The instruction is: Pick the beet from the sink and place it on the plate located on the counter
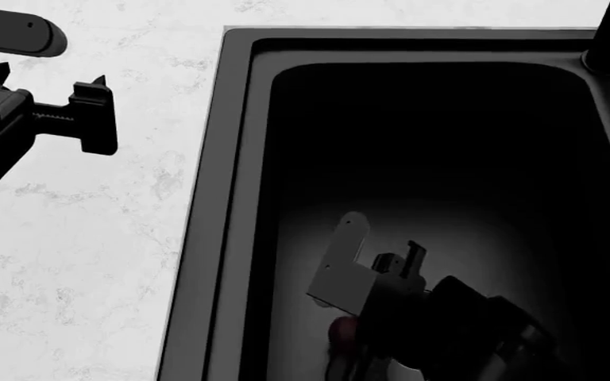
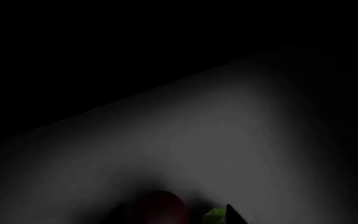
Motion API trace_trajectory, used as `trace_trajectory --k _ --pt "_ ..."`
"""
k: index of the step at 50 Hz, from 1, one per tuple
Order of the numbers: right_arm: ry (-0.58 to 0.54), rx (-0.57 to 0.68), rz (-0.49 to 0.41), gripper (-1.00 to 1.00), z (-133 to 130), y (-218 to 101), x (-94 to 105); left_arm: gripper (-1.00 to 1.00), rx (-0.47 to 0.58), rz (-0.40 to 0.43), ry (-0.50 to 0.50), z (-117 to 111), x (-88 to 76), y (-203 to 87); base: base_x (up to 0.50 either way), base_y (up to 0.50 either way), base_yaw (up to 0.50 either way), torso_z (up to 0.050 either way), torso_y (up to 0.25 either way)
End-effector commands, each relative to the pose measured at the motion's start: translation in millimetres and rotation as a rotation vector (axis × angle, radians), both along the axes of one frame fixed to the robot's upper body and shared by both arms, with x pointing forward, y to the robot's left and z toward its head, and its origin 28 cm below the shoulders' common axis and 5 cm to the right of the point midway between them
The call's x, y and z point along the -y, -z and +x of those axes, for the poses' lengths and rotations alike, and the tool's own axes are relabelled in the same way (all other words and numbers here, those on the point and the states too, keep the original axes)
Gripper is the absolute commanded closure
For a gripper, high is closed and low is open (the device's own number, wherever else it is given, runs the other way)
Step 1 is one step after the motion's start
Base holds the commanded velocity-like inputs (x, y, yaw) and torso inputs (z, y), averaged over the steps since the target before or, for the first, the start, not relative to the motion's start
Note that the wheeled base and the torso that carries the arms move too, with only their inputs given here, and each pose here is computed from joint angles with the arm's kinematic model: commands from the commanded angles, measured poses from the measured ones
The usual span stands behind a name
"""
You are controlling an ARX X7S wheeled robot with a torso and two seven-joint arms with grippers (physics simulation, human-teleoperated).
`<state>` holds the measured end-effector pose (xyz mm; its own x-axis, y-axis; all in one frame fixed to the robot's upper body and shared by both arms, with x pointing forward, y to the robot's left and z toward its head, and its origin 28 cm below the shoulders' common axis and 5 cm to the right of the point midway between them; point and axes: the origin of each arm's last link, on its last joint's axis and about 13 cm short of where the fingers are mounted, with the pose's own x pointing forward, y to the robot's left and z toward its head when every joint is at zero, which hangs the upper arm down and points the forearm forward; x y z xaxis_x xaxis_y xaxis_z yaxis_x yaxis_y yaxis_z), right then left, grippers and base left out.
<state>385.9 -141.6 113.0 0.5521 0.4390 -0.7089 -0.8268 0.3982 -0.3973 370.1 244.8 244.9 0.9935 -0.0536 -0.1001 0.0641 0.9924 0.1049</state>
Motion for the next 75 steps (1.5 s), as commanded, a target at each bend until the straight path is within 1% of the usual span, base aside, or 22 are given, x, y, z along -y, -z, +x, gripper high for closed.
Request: trace_trajectory --k 1,8,15,24,33,36,47,50,56,58,61,62,63,64,65,66,68,70,71,72,73,75 --pt "-0.004 -0.064 -0.01 1.0 -6 12 1.3 -1.0 -0.001 0.0 -0.002 0 0.3 0 0.0 0.0 0.0 0.0 0.0" --pt "-0.01 -0.057 -0.014 1.0 -7 4 0.6 -1.0 0.002 -0.001 -0.003 -2 -0.1 -2 0.0 0.0 0.0 0.0 -0.002" --pt "-0.006 -0.02 -0.035 1.0 -11 -26 2.8 -1.0 0.012 -0.011 0.002 -3 0.0 -6 0.0 0.0 0.0 0.0 0.0" --pt "-0.008 0.012 -0.05 1.0 -19 -50 2.6 -1.0 0.022 -0.015 0.006 -7 -0.3 -10 0.0 0.0 0.0 0.0 0.0" --pt "-0.006 0.086 -0.063 1.0 -32 -90 -2.3 -1.0 0.037 -0.032 0.015 -15 -1.9 -15 0.0 0.0 0.0 0.0 0.0" --pt "-0.003 0.104 -0.068 1.0 -37 -97 -2.1 -1.0 0.041 -0.043 0.018 -16 -2.3 -14 0.0 0.0 0.0 0.0 0.0" --pt "0.042 0.217 -0.033 1.0 -57 -136 3.3 -1.0 0.046 -0.051 0.029 -20 2.2 -15 0.0 0.0 0.0 0.0 0.0" --pt "0.085 0.259 -0.027 1.0 -61 -147 5.8 -1.0 0.049 -0.052 0.03 -22 2.7 -17 0.0 0.0 0.0 0.0 0.0" --pt "0.123 0.343 0.007 1.0 -68 -164 4.5 -1.0 0.053 -0.053 0.036 -23 3.9 -18 0.0 0.0 0.0 0.0 0.0" --pt "0.16 0.38 0.022 1.0 -69 -170 3.7 -1.0 0.054 -0.056 0.038 -22 4.1 -18 0.0 0.0 0.0 0.0 0.0" --pt "0.205 0.416 0.078 1.0 -71 -177 0.2 -1.0 0.055 -0.059 0.043 -23 4.5 -19 0.0 0.0 0.0 0.0 0.0" --pt "0.228 0.424 0.08 1.0 -71 -177 -0.8 -1.0 0.055 -0.058 0.044 -23 4.5 -18 0.0 0.0 0.0 0.0 0.0" --pt "0.261 0.44 0.101 1.0 -71 -178 -1.5 -1.0 0.056 -0.059 0.045 -23 4.4 -19 0.0 0.0 0.0 0.0 0.0" --pt "0.268 0.442 0.109 1.0 -72 -177 -2.8 -1.0 0.057 -0.057 0.046 -24 4.1 -20 0.0 0.0 0.0 0.0 0.0" --pt "0.298 0.45 0.142 1.0 -71 -177 -3.7 -1.0 0.058 -0.059 0.047 -24 3.8 -20 0.0 0.0 0.0 0.0 0.0" --pt "0.299 0.444 0.14 1.0 -72 -177 -4.2 -1.0 0.058 -0.059 0.047 -24 3.7 -21 0.0 0.0 0.0 0.0 0.0" --pt "0.356 0.445 0.165 1.0 -72 -173 -5.3 -1.0 0.061 -0.058 0.05 -24 3.0 -22 0.0 0.0 0.0 0.0 0.0" --pt "0.368 0.453 0.183 1.0 -73 -171 -7.3 -1.0 0.064 -0.054 0.053 -24 2.7 -22 0.0 0.0 0.0 0.0 0.0" --pt "0.401 0.47 0.208 1.0 -73 -173 -9.2 -1.0 0.062 -0.056 0.054 -23 2.6 -21 0.0 0.0 0.0 0.0 0.0" --pt "0.413 0.476 0.214 1.0 -73 -172 -9.7 -1.0 0.061 -0.058 0.054 -23 2.6 -21 0.0 0.0 0.0 0.0 0.0" --pt "0.436 0.486 0.251 1.0 -73 -174 -11.1 -1.0 0.062 -0.057 0.055 -23 2.8 -20 0.0 0.0 0.0 0.0 0.0" --pt "0.489 0.508 0.271 1.0 -74 -175 -13.3 -1.0 0.062 -0.058 0.057 -23 3.8 -20 0.0 0.0 0.0 0.0 0.0"
